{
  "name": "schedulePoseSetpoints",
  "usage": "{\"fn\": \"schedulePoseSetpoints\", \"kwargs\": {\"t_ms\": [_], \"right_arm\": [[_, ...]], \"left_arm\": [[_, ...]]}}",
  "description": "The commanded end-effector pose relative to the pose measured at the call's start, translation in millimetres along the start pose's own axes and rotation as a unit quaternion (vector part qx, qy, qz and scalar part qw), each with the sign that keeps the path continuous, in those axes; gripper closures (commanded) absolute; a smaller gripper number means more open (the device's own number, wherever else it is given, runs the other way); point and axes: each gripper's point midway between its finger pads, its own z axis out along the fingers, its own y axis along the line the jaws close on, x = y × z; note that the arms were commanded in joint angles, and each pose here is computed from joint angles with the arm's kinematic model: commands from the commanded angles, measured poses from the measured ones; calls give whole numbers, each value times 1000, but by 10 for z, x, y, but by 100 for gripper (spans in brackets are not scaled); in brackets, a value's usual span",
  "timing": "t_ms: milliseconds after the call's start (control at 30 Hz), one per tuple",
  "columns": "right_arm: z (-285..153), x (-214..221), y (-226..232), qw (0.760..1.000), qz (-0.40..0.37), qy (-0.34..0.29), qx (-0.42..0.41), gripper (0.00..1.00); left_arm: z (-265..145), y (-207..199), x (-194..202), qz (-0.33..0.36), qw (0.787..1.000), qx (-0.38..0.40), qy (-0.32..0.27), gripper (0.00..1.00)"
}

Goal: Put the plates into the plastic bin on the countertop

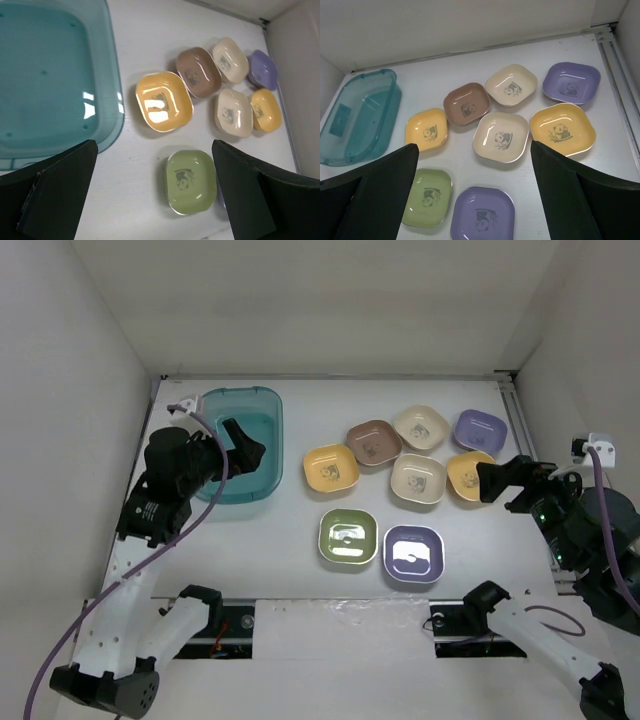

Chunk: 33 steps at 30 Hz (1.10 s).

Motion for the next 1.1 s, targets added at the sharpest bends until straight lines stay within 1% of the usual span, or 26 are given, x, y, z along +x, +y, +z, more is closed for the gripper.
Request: {"fn": "schedulePoseSetpoints", "kwargs": {"t_ms": [0, 67, 100, 167, 267, 300, 333, 367, 433, 467, 500, 533, 567, 600, 633, 667, 700, 733, 767, 800, 833, 867, 900, 933, 1033, 1067], "right_arm": [[12, -14, 15, 1000, 0, 4, 1, 0], [33, 5, 20, 1000, -1, 4, 1, 0], [55, 54, 14, 1000, -4, 10, 3, 0], [105, 87, 29, 1000, -6, 15, 5, 0], [178, 182, 30, 1000, -16, 26, 8, 0], [242, 204, 36, 999, -18, 26, 14, 0], [261, 216, 41, 999, -17, 25, 14, 0], [303, 252, 50, 999, -20, 30, 15, 0], [352, 217, 132, 1000, -15, 25, 2, 0], [399, 263, 183, 999, -16, 32, -7, 0], [402, 248, 214, 999, -14, 30, -15, 0], [445, 254, 255, 999, -14, 32, -19, 0], [483, 284, 265, 999, -17, 38, -17, 0], [481, 291, 282, 999, -17, 40, -22, 0], [506, 304, 273, 999, -19, 43, -17, 0], [506, 304, 273, 999, -19, 43, -17, 0], [516, 271, 247, 999, -18, 35, -8, 0], [516, 271, 247, 999, -18, 35, -8, 0], [510, 297, 235, 999, -20, 40, -6, 0], [481, 249, 237, 999, -19, 37, -7, 0], [414, 162, 231, 999, -14, 27, -11, 0], [352, 106, 189, 1000, -11, 18, -6, 0], [299, 89, 149, 1000, -11, 17, -1, 0], [254, 49, 116, 1000, -8, 10, 3, 0], [112, -22, 66, 1000, -1, -4, -2, 0], [91, -41, 57, 1000, -6, -5, -2, 0]], "left_arm": [[8, -316, 216, 2, 993, 107, 41, 0], [57, -294, 424, -8, 990, 123, 63, 0], [12, -323, 451, -10, 989, 136, 58, 0], [63, -212, 652, -16, 989, 126, 79, 0], [108, -71, 781, -14, 990, 96, 100, 0], [113, -65, 714, -13, 992, 86, 93, 0], [200, 77, 610, -5, 996, 39, 79, 0], [162, 28, 264, 1, 999, 18, 41, 0], [216, 72, -32, 14, 1000, -22, 18, 0], [407, 106, -73, 18, 999, -37, 33, 0], [434, 3, -316, 20, 999, -33, 12, 0], [516, -31, -349, 20, 999, -29, 19, 0], [708, -66, -324, 18, 999, -30, 30, 0], [745, -514, -274, 39, 999, 2, 26, 0], [808, -771, -202, 55, 998, 1, 23, 0], [853, -1009, -71, 64, 997, -8, 35, 0], [1064, -1279, 344, 108, 991, -41, 65, 0], [1004, -1500, 277, 114, 991, -42, 64, 0], [1030, -1607, 377, 118, 989, -50, 66, 0], [1066, -1648, 482, 117, 989, -62, 63, 0], [1026, -1708, 658, 122, 988, -57, 75, 0], [1028, -1747, 697, 111, 990, -49, 70, 0], [1005, -1727, 754, 104, 991, -42, 76, 0], [872, -1700, 948, 96, 991, -34, 88, 0], [629, -1563, 1186, 70, 992, -42, 92, 0], [572, -1428, 1483, 81, 989, -54, 111, 0]]}}
